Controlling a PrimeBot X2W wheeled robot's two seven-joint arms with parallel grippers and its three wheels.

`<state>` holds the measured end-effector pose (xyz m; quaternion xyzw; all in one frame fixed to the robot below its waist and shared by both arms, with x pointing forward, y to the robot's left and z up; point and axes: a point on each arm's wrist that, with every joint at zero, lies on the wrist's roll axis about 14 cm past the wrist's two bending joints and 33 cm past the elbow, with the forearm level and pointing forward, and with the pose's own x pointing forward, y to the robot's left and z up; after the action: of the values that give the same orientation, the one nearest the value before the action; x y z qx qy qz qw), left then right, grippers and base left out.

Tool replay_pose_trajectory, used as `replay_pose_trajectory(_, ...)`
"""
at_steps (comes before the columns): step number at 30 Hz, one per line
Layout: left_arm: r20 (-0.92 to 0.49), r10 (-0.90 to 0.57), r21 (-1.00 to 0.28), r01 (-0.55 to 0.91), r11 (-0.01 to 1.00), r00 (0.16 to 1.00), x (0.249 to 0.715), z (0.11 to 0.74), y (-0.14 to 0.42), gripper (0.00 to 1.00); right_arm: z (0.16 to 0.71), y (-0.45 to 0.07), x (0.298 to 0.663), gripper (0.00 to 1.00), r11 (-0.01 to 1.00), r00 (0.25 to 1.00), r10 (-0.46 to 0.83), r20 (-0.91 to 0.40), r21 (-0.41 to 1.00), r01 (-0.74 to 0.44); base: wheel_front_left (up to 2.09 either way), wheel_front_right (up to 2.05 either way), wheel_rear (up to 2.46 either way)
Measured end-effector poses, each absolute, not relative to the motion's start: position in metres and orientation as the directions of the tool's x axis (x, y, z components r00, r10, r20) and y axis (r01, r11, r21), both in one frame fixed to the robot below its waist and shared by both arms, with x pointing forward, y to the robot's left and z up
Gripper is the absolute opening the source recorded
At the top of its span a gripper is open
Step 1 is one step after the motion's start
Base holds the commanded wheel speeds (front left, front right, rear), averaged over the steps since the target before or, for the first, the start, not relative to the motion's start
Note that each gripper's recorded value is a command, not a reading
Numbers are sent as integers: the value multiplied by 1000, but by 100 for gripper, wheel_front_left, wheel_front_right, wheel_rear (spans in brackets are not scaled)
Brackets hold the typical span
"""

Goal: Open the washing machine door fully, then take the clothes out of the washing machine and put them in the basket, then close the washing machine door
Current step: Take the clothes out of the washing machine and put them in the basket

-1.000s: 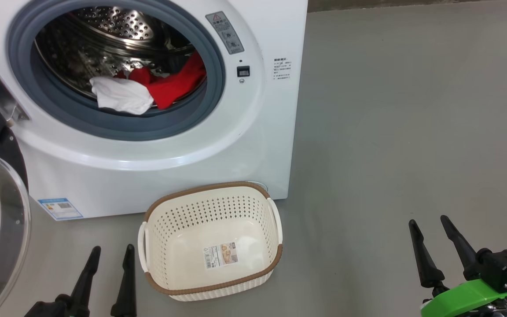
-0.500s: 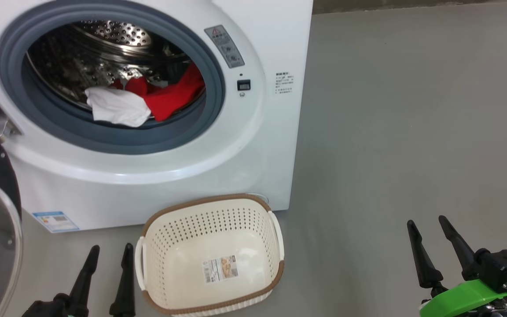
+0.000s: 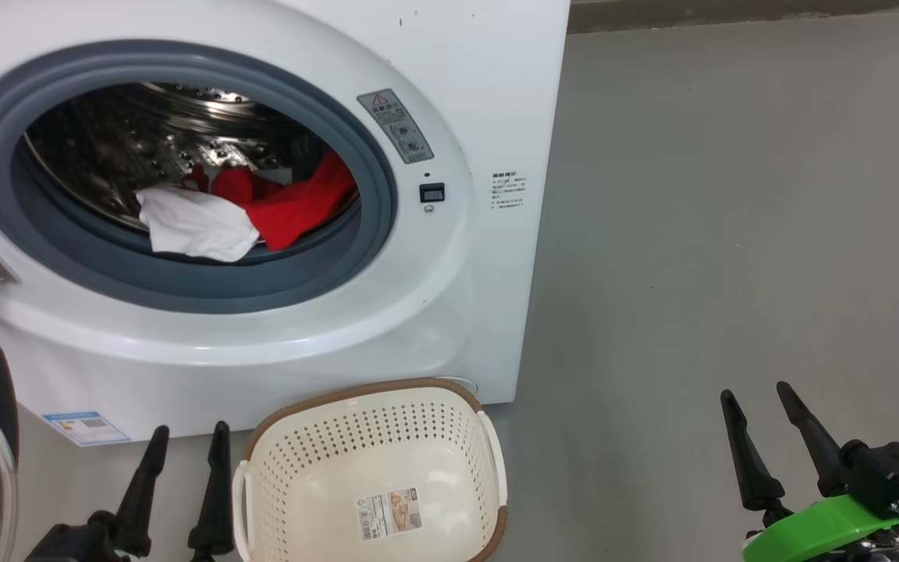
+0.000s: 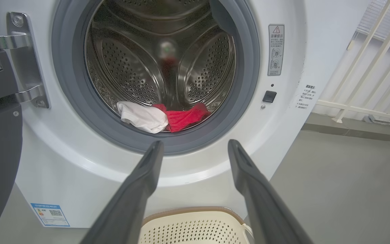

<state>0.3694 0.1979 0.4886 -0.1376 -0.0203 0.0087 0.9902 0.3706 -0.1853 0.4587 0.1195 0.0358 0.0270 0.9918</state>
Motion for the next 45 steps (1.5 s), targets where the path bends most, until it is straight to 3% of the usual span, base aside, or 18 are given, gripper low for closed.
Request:
replay_pose_trajectory(24, -38, 10, -240, -19, 970, 999, 381, 464, 198, 100, 447, -184, 374, 100, 968, 993, 61, -98, 247, -35, 4, -4, 0)
replay_pose_trajectory(45, -112, -118, -103, 107, 989, 987, 543, 448, 162, 100, 424, -201, 395, 100, 957, 988, -36, -152, 279, 78, 0, 0, 0)
